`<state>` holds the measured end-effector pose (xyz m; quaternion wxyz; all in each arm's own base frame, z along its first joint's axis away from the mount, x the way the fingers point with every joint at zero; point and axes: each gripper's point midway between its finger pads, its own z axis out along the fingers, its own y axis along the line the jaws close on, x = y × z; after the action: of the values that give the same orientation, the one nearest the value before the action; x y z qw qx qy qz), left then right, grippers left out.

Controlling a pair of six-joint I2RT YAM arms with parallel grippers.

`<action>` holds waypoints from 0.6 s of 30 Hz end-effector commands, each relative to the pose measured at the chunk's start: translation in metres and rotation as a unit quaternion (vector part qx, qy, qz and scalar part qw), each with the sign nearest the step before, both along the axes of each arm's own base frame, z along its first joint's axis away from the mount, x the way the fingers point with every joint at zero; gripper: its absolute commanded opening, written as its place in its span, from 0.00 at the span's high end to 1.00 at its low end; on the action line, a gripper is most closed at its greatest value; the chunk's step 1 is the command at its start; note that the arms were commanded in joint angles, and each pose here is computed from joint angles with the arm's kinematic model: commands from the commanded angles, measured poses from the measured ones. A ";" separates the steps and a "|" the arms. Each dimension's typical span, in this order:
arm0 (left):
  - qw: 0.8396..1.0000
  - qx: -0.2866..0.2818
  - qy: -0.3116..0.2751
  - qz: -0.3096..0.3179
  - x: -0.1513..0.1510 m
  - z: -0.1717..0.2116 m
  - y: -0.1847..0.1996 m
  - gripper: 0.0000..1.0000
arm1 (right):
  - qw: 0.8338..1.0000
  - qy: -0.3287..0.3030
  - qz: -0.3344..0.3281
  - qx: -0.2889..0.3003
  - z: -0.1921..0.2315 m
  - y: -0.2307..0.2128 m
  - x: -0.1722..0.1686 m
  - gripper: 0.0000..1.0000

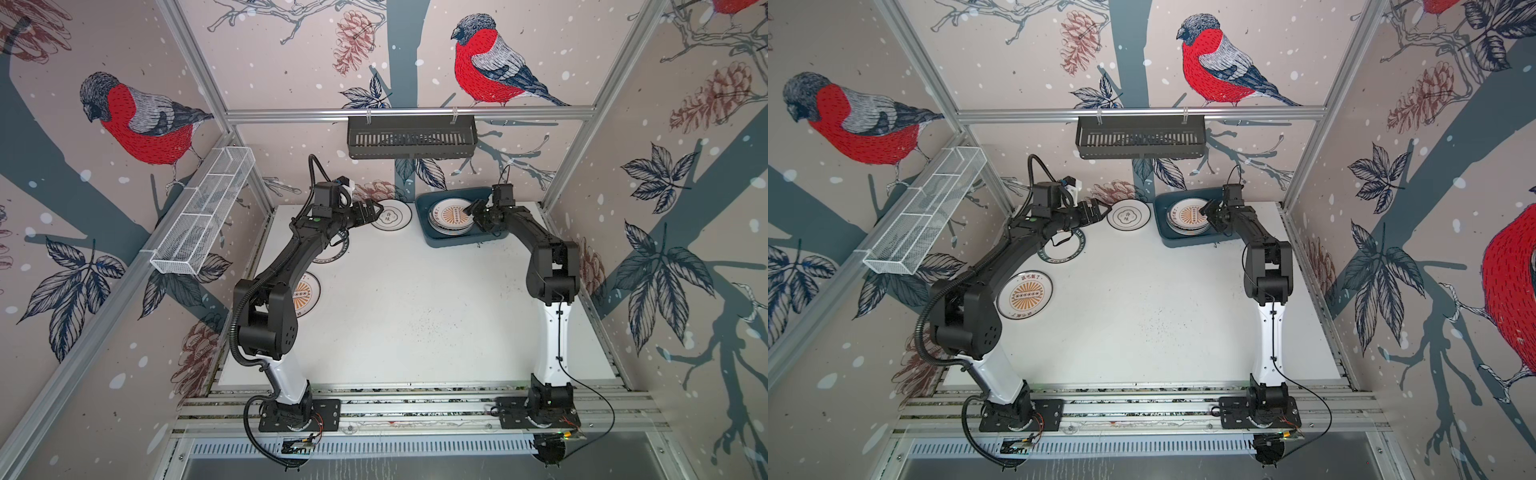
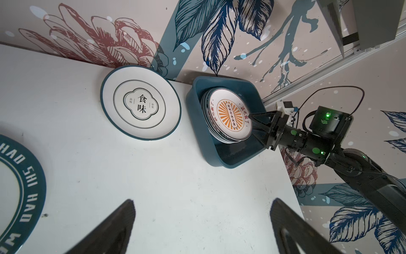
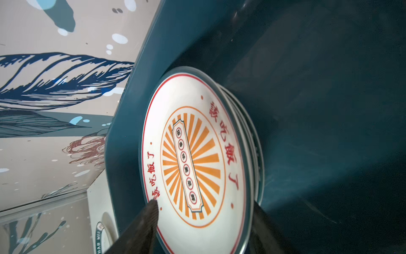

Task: Place the plates into the plastic bin on the countertop
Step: 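Lower the sunburst plate onto the stack in the bin and open the right gripper, then move the left gripper to the second sunburst plate nearer the robot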

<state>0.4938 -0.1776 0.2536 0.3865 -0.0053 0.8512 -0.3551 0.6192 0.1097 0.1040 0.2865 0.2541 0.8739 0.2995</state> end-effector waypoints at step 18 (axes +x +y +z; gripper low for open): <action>0.976 0.005 0.116 0.182 -0.050 -0.053 0.099 0.04 | 0.997 -0.007 0.040 -0.064 0.023 0.030 -0.024 0.26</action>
<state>0.4511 -0.0948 0.2054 0.3492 -0.1580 0.8760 -0.2926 0.5971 0.1409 0.1175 0.2803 0.2102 0.8971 0.2691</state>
